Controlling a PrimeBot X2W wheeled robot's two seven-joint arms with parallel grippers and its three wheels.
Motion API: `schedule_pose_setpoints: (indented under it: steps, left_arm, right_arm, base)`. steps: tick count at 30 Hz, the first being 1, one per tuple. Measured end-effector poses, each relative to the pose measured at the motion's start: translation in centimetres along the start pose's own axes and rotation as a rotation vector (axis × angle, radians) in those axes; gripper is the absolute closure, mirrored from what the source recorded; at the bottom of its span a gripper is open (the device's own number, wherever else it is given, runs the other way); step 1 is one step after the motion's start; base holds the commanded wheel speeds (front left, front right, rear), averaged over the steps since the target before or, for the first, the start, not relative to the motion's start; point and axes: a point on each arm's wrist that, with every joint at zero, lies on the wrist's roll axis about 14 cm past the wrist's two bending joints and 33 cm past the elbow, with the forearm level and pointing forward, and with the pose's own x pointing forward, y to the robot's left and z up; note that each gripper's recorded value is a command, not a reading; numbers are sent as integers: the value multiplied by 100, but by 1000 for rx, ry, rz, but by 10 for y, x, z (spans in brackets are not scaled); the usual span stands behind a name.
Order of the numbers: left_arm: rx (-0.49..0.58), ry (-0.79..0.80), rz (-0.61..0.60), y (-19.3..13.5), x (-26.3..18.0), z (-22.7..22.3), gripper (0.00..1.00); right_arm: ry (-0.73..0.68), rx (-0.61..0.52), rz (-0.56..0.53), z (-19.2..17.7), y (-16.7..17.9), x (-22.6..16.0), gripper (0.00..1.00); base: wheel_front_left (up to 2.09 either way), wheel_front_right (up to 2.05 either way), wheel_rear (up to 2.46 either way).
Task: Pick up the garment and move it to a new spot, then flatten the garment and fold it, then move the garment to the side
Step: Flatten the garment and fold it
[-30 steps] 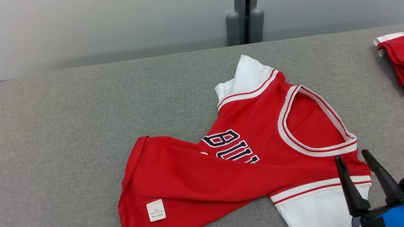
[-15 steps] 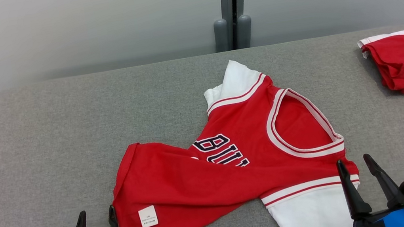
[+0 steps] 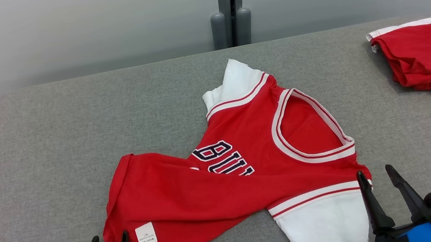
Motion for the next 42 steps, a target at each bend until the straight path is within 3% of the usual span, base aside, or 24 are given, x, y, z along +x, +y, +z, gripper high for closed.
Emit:
schedule_pose_setpoints:
  steps: [7,9,10,19,32,37,42]
  left_arm:
    - [-6,34,-37,-8,11,-5,0]
    - [-8,36,-38,-7,13,-4,78]
    - [-4,37,-40,-7,14,-4,100]
    - [-3,-54,-67,-14,27,28,100]
    - [16,-370,-258,-76,82,163,100]
    - [9,-347,-291,-87,80,156,100]
    - [-1,-216,-277,-77,60,102,100]
  right_arm:
    - [7,-2,-10,-2,-3,2,0]
    - [7,-3,-11,-2,-4,2,0]
    - [7,-3,-11,-2,-4,2,0]
    - [10,-5,-20,-3,-7,2,0]
    - [-5,-6,-69,2,-23,3,0]
    - [-8,1,-77,3,-25,1,0]
    - [3,13,-59,-1,-19,0,0]
  base:
    - [0,0,0]
    - [0,0,0]
    - [0,0,0]
    - [0,0,0]
    - [0,0,0]
    - [0,0,0]
    - [0,0,0]
